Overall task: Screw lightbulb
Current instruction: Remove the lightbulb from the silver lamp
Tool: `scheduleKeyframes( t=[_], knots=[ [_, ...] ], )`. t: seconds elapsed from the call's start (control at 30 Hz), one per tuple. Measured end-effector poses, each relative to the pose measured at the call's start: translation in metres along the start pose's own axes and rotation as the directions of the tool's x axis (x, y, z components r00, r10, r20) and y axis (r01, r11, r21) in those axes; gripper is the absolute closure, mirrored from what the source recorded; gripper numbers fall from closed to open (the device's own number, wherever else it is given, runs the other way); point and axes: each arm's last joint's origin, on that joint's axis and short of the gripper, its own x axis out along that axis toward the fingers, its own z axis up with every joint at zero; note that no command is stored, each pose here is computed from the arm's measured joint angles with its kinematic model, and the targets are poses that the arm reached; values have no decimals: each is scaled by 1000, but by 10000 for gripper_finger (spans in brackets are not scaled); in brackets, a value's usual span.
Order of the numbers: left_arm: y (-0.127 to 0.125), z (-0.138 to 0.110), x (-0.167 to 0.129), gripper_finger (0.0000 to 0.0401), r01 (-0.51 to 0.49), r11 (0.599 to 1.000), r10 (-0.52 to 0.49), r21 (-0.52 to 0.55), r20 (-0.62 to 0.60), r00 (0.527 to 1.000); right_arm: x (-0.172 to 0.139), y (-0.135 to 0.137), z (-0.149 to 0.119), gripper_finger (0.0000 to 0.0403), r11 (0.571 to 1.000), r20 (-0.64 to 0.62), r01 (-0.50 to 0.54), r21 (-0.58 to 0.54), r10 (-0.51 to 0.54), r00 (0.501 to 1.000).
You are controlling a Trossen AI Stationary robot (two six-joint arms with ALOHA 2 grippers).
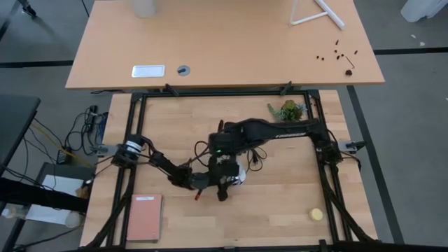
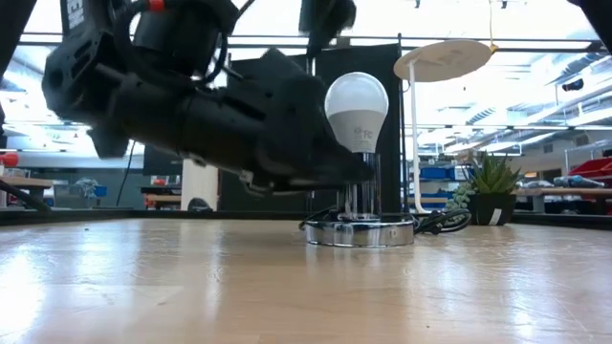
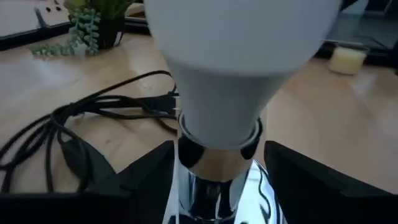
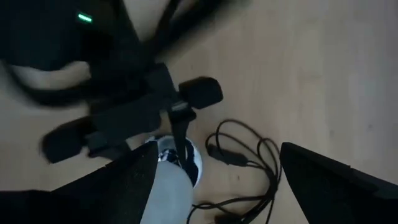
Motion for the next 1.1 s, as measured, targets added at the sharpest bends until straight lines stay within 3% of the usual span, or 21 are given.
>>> scheduleKeyframes(
  t=[0.23,0.37,0.6,0.9,1.1],
  knots=[
    [1,28,-16,148,80,996,-75,32,-131,989,-79,14,-20,57,995,219,95,-5,-92,971],
    [2,38,-25,148,138,990,-131,17,-212,969,-99,32,-36,57,995,300,99,-21,-88,950],
    [5,56,-40,148,147,989,-141,3,-281,949,-96,48,-76,57,990,338,141,25,-141,930],
    [2,66,-53,148,161,987,-154,-3,-300,941,-57,47,-139,57,998,524,1,65,-35,851],
    [-2,59,-59,148,151,988,-151,-29,-355,922,-18,36,-181,57,986,611,-49,161,-60,789]
  ],
)
